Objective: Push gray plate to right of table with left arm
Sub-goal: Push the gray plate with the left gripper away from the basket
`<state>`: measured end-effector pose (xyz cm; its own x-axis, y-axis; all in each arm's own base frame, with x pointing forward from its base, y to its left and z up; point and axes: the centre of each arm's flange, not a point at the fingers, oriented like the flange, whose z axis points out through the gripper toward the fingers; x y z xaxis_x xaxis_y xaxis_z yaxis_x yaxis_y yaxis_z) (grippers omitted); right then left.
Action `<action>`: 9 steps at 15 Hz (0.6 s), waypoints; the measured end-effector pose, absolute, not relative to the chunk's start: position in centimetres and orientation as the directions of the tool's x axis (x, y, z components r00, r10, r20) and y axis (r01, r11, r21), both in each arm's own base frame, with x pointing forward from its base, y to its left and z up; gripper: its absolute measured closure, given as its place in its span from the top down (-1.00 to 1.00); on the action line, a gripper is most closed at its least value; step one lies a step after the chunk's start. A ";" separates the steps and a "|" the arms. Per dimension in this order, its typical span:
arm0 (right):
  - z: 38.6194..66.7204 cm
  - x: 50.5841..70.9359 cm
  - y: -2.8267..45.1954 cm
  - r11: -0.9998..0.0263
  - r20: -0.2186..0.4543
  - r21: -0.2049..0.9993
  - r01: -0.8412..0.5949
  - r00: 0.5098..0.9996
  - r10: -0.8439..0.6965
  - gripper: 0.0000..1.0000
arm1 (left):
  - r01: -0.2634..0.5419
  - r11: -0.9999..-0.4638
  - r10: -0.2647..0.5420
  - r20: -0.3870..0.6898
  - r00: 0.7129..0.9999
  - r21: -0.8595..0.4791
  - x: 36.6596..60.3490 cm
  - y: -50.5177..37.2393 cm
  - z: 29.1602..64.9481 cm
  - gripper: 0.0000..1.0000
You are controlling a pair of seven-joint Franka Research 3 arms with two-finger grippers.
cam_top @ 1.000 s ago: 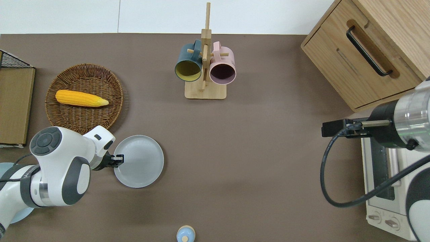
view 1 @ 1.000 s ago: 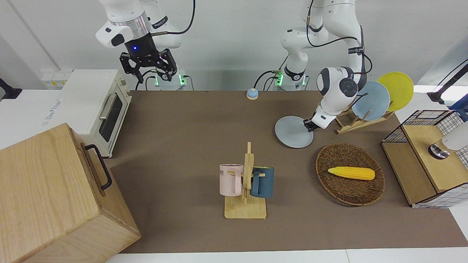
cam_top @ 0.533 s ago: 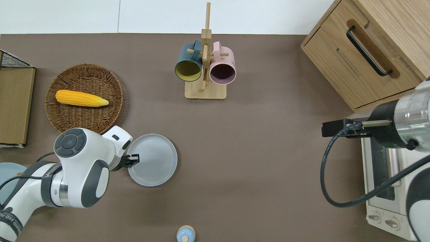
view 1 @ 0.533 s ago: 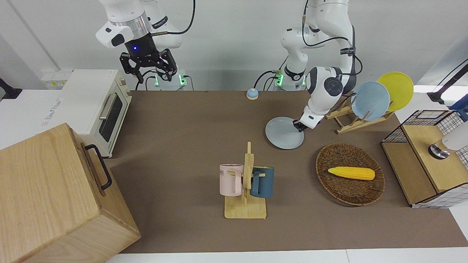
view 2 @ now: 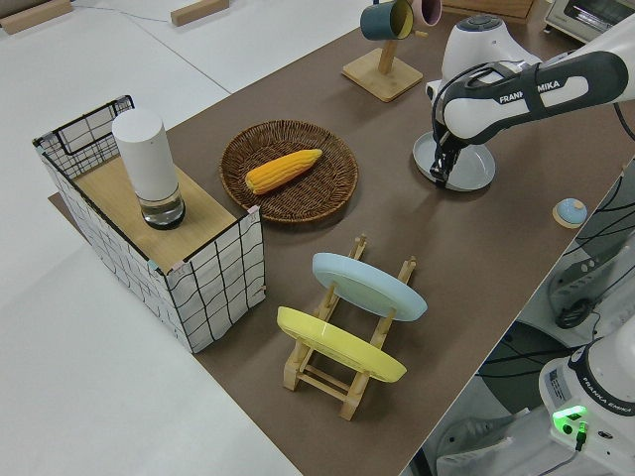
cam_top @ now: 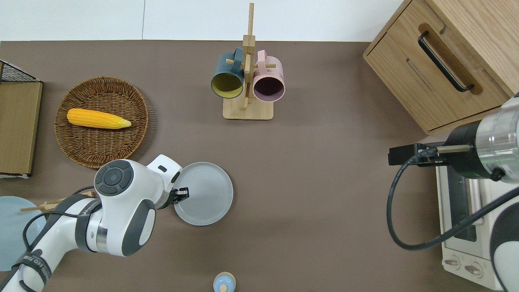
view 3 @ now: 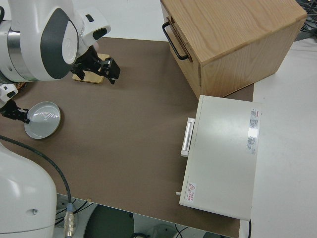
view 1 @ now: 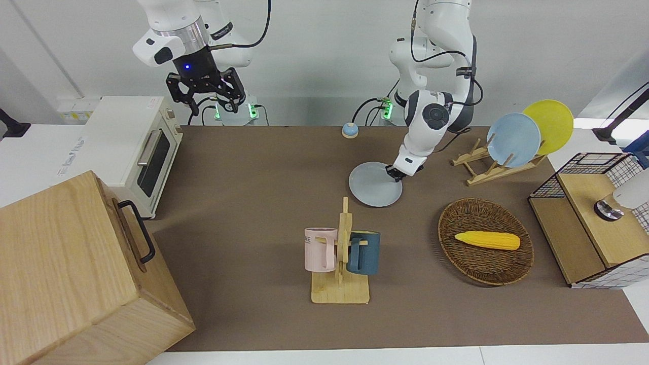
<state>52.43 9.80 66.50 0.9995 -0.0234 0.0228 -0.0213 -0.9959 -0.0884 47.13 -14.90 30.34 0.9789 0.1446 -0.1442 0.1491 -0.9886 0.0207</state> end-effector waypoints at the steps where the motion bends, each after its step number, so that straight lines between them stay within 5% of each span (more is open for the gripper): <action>1: 66.5 52.4 9.8 -0.996 0.023 -0.088 -0.021 0.999 -0.023 0.99 | 0.152 -0.988 0.148 -0.142 0.979 0.021 46.9 -15.7 30.4 -0.93; 9: 66.5 52.4 9.8 -0.996 0.023 -0.088 -0.021 0.999 -0.023 0.99 | 0.167 -0.986 0.162 -0.134 0.978 0.020 45.9 -19.0 30.4 -0.93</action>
